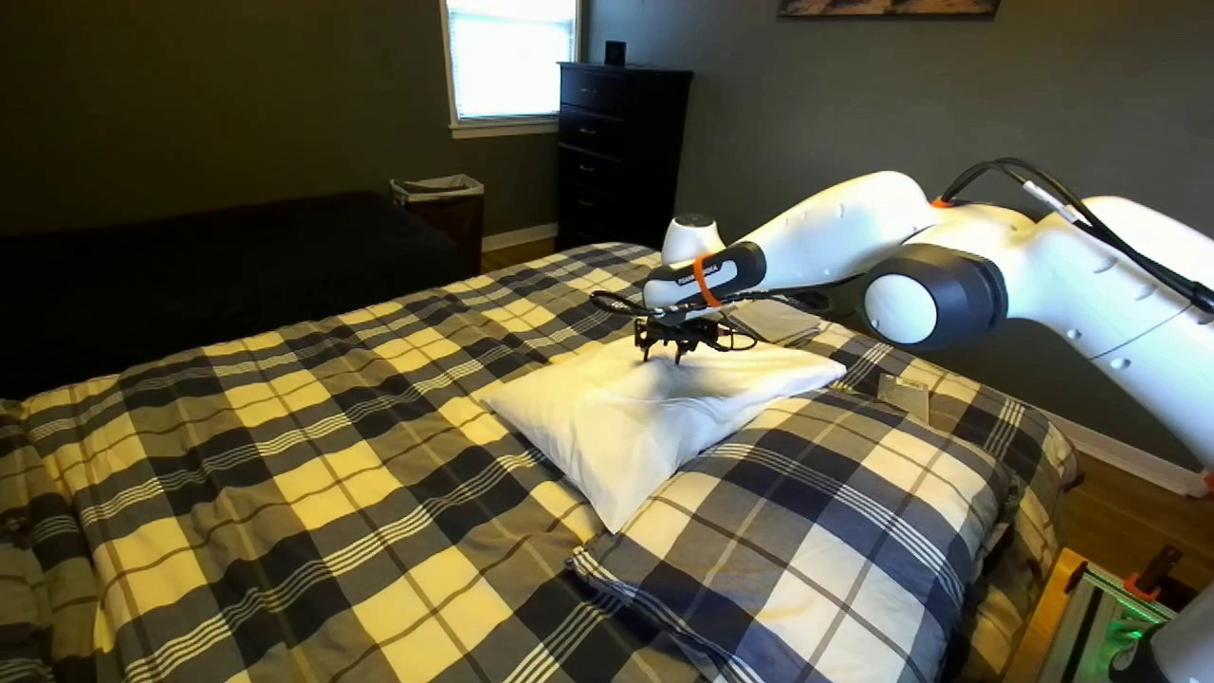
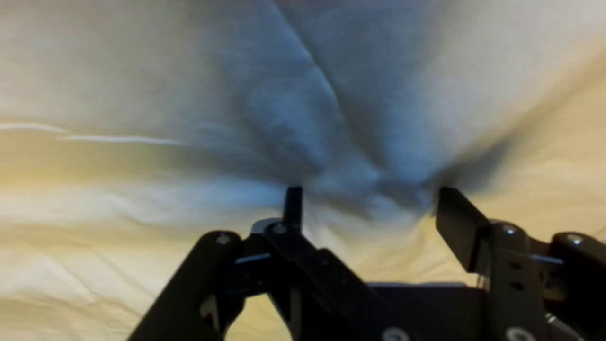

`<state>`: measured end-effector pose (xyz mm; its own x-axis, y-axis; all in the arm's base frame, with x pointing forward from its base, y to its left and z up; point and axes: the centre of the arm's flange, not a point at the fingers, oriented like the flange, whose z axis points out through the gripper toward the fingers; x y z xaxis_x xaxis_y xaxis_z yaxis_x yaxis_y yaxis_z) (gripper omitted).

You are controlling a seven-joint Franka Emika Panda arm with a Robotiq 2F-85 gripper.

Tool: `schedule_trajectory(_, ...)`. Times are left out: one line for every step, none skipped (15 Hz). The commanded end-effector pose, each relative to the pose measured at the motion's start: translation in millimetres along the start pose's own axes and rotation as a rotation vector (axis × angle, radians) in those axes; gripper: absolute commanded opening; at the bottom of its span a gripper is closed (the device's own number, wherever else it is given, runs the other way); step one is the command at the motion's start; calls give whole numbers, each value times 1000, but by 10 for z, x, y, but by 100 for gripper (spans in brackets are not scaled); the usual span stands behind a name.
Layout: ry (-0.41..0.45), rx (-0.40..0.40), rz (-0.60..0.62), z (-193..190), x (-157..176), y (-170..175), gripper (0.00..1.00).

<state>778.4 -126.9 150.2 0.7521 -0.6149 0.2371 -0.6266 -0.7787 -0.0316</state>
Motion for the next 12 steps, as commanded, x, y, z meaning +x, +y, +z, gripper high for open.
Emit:
schedule_trajectory(10,-34,14,173,142,-123,42)
schedule_trajectory(9,-38,17,186,146,-116,35)
schedule_trajectory(6,-42,21,196,152,-106,28)
schedule_trajectory(2,-47,28,200,159,-95,19)
schedule_trajectory(2,-49,32,204,166,-85,13)
schedule_trajectory(2,-50,38,192,178,-75,4)
schedule_trajectory(-1,-53,51,174,187,-59,1)
schedule_trajectory(-15,-64,78,148,197,-40,0)
schedule_trajectory(-15,-64,102,119,217,-11,0)
schedule_trajectory(-20,-64,122,85,238,11,0)
schedule_trajectory(-23,-58,143,20,268,35,1)
schedule_trajectory(-31,-54,165,-49,298,56,1)
